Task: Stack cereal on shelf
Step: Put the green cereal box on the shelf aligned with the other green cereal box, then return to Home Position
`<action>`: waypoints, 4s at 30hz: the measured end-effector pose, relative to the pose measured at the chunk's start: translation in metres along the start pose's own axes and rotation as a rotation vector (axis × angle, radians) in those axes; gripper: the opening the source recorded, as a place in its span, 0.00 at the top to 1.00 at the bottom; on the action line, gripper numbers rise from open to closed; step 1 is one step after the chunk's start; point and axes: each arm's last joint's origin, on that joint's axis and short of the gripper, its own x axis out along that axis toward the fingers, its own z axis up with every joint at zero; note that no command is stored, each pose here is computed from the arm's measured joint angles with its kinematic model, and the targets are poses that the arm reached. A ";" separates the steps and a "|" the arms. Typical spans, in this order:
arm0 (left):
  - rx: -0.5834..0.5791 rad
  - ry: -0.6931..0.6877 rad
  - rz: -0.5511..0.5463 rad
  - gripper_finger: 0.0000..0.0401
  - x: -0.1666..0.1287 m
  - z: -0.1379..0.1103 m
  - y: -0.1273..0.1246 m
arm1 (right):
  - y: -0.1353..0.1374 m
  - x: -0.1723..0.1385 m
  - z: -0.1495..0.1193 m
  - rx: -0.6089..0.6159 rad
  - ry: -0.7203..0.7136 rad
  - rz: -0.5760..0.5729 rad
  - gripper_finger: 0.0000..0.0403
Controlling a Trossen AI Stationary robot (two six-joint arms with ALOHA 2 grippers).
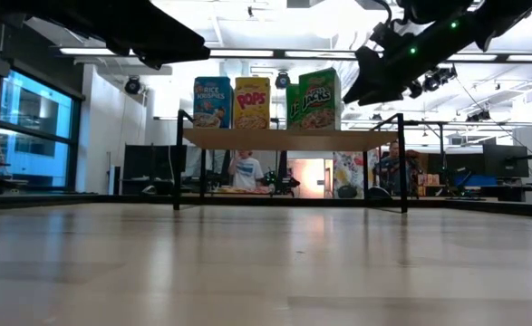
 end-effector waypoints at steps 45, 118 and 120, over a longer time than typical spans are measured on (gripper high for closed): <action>-0.017 0.007 0.034 0.64 0.003 -0.001 0.008 | 0.005 0.047 0.004 0.165 -0.208 -0.041 1.00; 0.187 0.045 0.138 0.66 -0.031 0.012 0.032 | -0.023 0.026 0.006 0.080 -0.037 0.074 1.00; 0.156 0.029 0.050 0.71 -0.035 0.012 0.044 | -0.021 0.025 0.006 0.078 -0.035 0.090 1.00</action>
